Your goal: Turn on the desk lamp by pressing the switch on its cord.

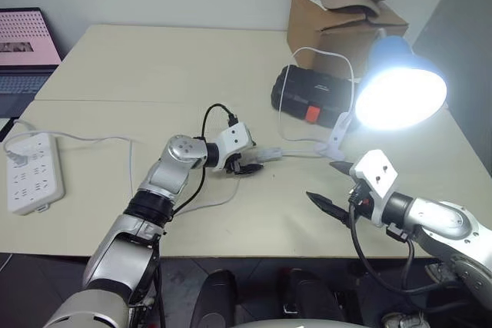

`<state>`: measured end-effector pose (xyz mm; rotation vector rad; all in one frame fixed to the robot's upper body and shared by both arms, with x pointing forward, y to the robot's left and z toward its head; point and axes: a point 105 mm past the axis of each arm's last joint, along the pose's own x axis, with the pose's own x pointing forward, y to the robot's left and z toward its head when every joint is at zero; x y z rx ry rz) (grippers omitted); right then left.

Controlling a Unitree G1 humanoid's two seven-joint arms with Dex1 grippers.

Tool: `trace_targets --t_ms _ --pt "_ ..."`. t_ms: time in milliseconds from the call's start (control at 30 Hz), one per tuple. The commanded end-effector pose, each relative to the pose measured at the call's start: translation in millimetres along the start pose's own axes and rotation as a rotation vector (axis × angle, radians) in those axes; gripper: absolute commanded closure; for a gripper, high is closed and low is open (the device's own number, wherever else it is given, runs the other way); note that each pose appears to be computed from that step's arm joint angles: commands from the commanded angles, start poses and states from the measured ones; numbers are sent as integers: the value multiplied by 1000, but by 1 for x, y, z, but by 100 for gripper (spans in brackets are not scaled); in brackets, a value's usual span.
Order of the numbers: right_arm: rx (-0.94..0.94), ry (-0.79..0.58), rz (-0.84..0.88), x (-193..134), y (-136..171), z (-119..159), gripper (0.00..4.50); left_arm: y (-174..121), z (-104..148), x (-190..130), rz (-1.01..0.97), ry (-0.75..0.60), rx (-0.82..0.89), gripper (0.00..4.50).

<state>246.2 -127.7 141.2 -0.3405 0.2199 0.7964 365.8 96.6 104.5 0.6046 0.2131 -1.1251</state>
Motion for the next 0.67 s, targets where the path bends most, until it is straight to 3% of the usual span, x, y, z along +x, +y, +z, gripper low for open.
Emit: trace_targets --t_ms 33,200,333,467,667 --pt "-87 -39 1 -5 -11 9 0 10 15 -32 70 -66 14 1" --pt "-177 -47 -11 -14 -35 4 0 12 11 -90 203 -79 -8 1" --pt "-220 -46 -8 -31 -63 -2 0 -1 -7 -144 357 -45 -148 1" --pt "-220 -25 32 -42 -75 -9 0 -25 -19 -165 398 -29 -229 1" --pt "-240 -35 77 -46 -82 -7 0 -53 -19 -168 342 -53 -309 1"
